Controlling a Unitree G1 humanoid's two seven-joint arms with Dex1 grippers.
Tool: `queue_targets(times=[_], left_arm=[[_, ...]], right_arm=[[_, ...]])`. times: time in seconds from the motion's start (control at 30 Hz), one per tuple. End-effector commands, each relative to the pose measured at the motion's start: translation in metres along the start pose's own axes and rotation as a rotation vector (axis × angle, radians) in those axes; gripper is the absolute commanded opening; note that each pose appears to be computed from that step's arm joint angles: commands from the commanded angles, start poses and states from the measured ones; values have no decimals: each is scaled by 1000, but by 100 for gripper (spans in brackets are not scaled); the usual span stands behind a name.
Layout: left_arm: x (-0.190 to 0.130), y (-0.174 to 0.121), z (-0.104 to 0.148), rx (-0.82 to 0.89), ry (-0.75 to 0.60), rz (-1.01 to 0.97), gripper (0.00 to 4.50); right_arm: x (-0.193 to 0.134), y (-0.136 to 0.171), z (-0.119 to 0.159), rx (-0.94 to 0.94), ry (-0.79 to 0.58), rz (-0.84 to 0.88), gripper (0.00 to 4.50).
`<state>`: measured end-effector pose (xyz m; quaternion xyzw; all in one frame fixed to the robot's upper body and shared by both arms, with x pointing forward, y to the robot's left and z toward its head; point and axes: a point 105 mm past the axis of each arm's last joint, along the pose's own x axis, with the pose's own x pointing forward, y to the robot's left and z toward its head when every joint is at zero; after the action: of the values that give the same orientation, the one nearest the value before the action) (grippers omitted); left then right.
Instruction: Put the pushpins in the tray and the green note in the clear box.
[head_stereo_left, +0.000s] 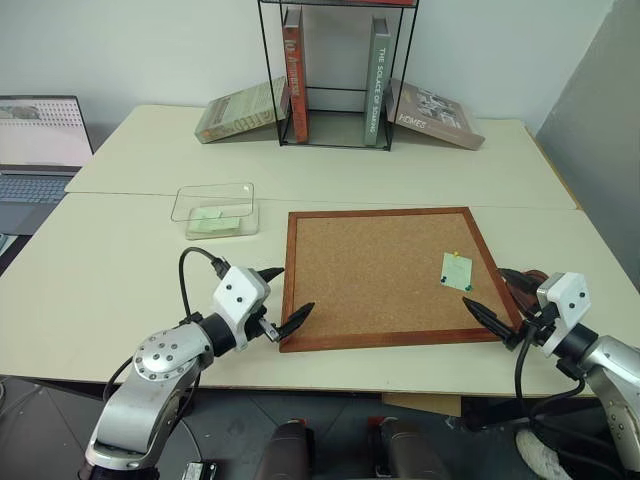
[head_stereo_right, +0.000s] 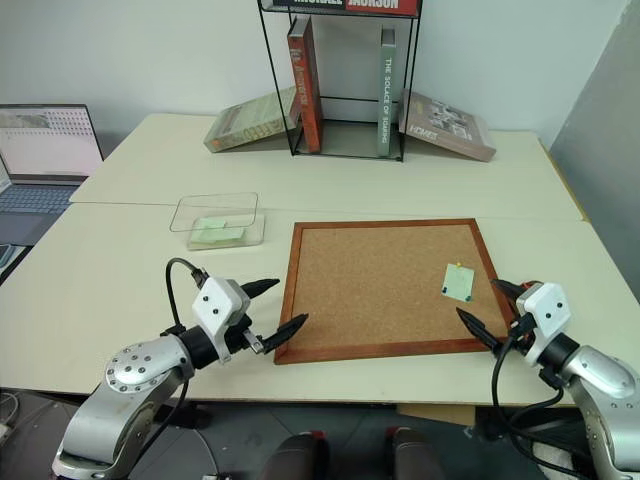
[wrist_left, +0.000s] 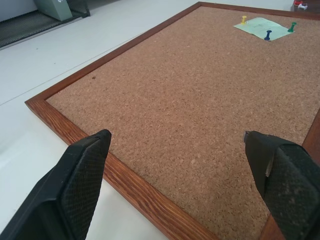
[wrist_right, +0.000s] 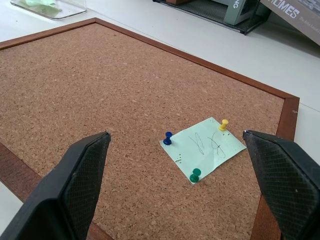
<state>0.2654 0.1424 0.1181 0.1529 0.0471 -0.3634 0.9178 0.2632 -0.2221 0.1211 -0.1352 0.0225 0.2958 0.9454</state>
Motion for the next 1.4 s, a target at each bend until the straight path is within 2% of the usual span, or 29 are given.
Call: queue_targets(times=[0.03, 0.37, 0.73, 1.17, 1.27, 1.4], left_arm=[[-4, 1, 15, 70, -41, 5, 449], [-4, 2, 12, 76, 4, 7, 449], [-2, 8, 22, 89, -39, -12, 449], [5, -10, 24, 97, -45, -134, 449], [10, -14, 27, 98, -52, -169, 408], [24, -21, 31, 90, -68, -209, 332]], right_arm=[[-2, -8, 10, -33, -22, -8, 450], [-3, -10, 7, -15, -19, -6, 450], [-3, -14, 6, 23, -21, -27, 450], [-4, -9, 3, 8, -25, -23, 450], [-6, -8, 4, 9, -29, -26, 450], [-7, -6, 6, 9, -34, -31, 450]])
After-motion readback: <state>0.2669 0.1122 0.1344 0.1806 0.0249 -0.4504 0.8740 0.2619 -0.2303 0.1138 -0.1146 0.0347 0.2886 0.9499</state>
